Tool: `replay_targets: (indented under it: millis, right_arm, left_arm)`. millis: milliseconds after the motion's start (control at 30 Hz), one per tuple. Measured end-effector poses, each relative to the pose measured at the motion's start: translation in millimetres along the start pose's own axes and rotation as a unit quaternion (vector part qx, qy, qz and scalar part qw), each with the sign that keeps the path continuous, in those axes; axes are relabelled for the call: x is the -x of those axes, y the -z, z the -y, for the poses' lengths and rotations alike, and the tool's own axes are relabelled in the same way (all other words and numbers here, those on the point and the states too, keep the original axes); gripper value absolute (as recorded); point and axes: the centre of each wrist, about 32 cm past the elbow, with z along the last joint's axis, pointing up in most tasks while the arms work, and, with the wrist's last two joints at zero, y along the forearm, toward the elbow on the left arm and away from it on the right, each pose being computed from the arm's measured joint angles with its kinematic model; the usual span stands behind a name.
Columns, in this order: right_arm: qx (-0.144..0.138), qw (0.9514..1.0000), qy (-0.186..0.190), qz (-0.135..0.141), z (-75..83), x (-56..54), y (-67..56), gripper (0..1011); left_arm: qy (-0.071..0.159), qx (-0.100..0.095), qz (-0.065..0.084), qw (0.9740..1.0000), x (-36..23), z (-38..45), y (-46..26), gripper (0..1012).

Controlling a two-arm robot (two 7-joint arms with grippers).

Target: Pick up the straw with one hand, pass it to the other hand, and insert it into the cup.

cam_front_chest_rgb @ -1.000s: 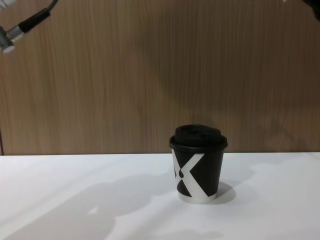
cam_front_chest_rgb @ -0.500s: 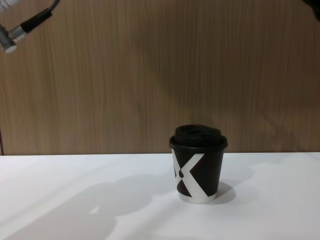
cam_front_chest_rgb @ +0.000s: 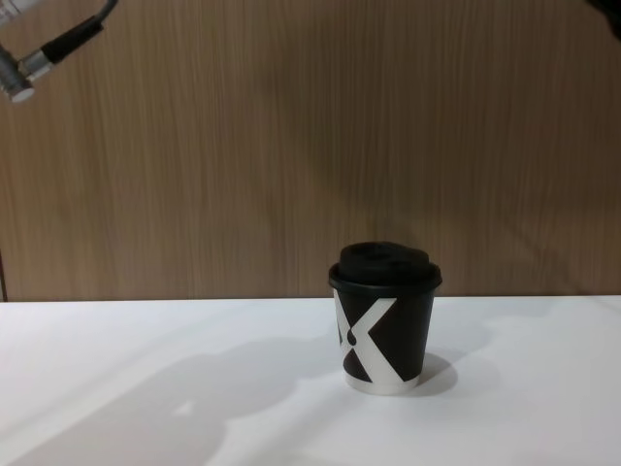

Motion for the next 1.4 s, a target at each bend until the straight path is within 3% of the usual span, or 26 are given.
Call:
replay_targets:
  millis: [200, 567, 700, 833, 1133, 1333, 1400]
  right_arm:
    - [0.0, 1.0, 0.0, 0.0, 0.0, 0.0, 0.0, 153]
    - [0.0, 1.0, 0.0, 0.0, 0.0, 0.0, 0.0, 510]
    - [0.0, 1.0, 0.0, 0.0, 0.0, 0.0, 0.0, 627]
    - [0.0, 1.0, 0.0, 0.0, 0.0, 0.0, 0.0, 786]
    - [0.0, 1.0, 0.0, 0.0, 0.0, 0.0, 0.0, 998]
    - [0.0, 1.0, 0.0, 0.0, 0.0, 0.0, 0.0, 1001]
    - [0.0, 1.0, 0.0, 0.0, 0.0, 0.0, 0.0, 1001]
  left_arm:
    - [0.0, 0.0, 0.0, 1.0, 0.0, 0.0, 0.0, 3]
    - [0.0, 0.0, 0.0, 1.0, 0.0, 0.0, 0.0, 3]
    - [-0.005, -0.003, 0.007, 1.0, 0.3, 0.1, -0.2, 3]
    - [-0.016, -0.012, 0.025, 0.9995, 1.0, 0.5, -0.9, 3]
    - [-0.045, -0.032, 0.073, 0.9958, 3.0, 2.0, -1.9, 2]
    - [-0.07, -0.054, 0.119, 0.989, 5.0, 4.1, -1.9, 3]
    - [-0.078, -0.064, 0.137, 0.9854, 5.6, 5.0, -2.2, 3]
